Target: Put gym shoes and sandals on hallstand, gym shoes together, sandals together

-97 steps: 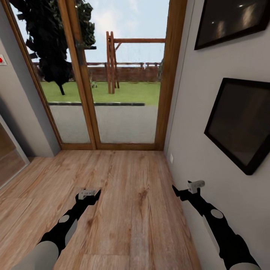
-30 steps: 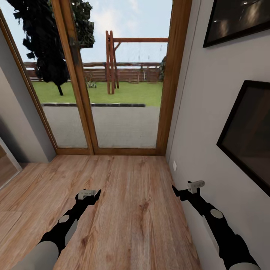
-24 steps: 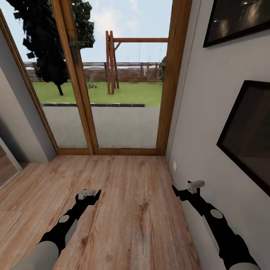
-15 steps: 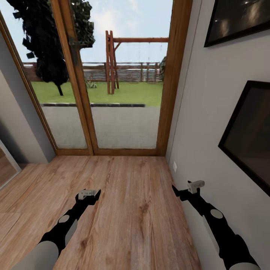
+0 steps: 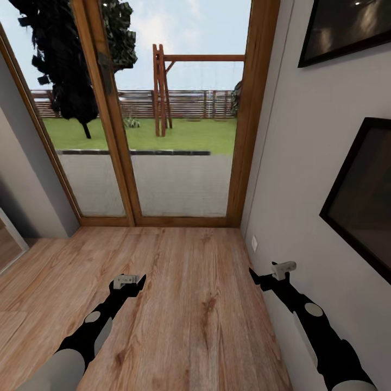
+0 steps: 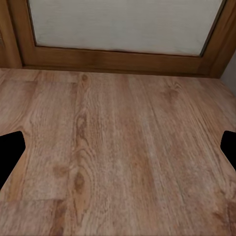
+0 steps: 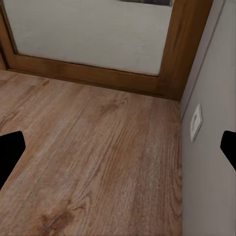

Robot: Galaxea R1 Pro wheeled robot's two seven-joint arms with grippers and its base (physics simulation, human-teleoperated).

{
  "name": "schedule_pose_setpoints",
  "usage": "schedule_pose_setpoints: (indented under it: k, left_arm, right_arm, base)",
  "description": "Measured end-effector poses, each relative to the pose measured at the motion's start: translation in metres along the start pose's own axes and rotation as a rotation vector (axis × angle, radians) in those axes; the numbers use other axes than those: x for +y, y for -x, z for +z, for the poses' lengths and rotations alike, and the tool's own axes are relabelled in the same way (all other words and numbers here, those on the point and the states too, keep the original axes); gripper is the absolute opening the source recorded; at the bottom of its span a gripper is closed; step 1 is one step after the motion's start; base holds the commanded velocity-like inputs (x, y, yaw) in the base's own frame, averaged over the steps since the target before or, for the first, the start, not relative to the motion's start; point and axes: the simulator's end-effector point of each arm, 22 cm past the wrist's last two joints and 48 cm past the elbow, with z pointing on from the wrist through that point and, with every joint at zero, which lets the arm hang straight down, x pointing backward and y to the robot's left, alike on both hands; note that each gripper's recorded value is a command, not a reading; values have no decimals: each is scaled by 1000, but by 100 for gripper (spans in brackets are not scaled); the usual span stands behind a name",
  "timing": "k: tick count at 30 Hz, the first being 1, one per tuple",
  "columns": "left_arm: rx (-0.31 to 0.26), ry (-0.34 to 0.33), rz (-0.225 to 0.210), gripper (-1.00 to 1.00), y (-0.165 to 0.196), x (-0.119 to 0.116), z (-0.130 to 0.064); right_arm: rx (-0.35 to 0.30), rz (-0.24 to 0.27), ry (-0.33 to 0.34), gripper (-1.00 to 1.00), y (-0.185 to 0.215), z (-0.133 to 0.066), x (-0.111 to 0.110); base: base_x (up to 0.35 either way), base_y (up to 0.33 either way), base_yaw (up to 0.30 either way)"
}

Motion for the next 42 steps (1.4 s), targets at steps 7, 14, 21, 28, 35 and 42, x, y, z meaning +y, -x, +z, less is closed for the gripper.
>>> schedule_pose_setpoints:
  k: [7,14,21,28,35,42]
  left_arm:
    - [0,0,0,100,0,0,0]
    - [0,-1,-1,100,0,-1,0]
    - [1,-1,-2,100,0,-1,0]
    - [0,0,-2,100,0,-1,0]
    - [1,0,-3,100,-1,-1,0]
    - [1,1,-3,100,0,0,0]
  right_arm:
    - [0,1,1,100,0,0,1]
    - [0,1,1,100,0,0,1]
    - [0,1,1,100,0,0,1]
    - [0,1,1,100,0,0,1]
    - [0,1,1,100,0,0,1]
    - [0,1,1,100,0,0,1]
  base:
    - [93,0,0]
    - [52,0,0]
    - [19,0,0]
    - [148,0,0]
    - [126,0,0]
    - [62,0,0]
